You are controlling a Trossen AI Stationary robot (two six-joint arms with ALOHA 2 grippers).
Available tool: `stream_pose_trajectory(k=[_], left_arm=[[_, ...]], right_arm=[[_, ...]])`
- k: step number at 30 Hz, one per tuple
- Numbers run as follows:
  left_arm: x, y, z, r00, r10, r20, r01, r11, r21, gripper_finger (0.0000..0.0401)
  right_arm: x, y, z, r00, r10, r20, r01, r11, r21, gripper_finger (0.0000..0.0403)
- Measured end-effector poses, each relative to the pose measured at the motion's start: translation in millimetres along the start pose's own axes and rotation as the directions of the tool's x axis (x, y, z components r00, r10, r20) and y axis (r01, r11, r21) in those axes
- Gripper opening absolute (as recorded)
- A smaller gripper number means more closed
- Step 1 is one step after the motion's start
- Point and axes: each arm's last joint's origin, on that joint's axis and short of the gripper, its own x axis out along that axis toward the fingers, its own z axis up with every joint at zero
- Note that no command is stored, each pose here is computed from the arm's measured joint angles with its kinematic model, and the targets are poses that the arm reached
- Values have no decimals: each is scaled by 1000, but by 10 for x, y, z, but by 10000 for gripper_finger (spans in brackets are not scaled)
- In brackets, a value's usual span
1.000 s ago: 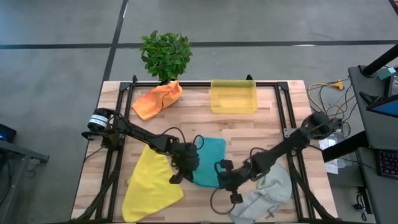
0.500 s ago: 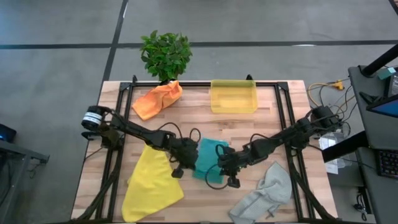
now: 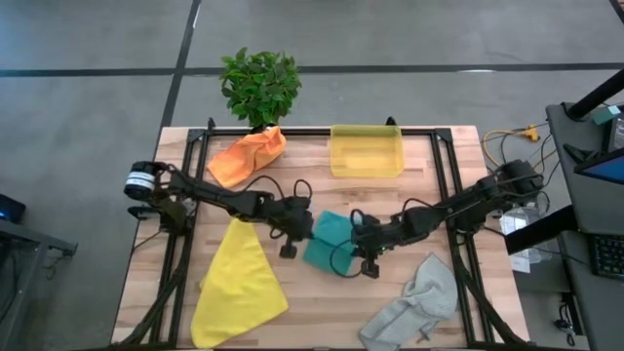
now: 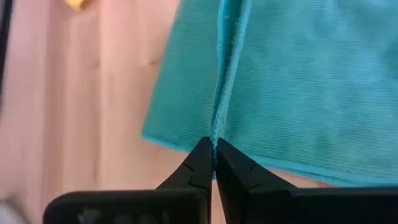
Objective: Fold microfiber towels
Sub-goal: Fold the blue microfiber towel
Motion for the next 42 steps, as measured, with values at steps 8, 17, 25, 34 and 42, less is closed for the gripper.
stream_pose_trajectory(k=[8, 17, 25, 34, 42], left_arm=[[-14, 122, 29, 991, 134, 24, -134, 991, 26, 0], [57, 256, 38, 970, 233, 63, -234, 972, 1, 0], [194, 314, 17, 970, 242, 38, -242, 970, -4, 0], [254, 348, -12, 955, 296, 30, -296, 955, 1, 0], [240, 411, 9, 944, 324, 56, -325, 946, 11, 0]], right_arm=[[-5, -222, -39, 998, -57, -20, 58, 997, 50, 8], [-11, -362, -62, 994, -110, -24, 112, 990, 81, 8], [-14, -389, -87, 989, -140, -46, 144, 986, 89, 8], [-21, -469, -82, 979, -197, -51, 201, 972, 119, 8], [-38, -607, -76, 966, -244, -85, 254, 955, 151, 9]])
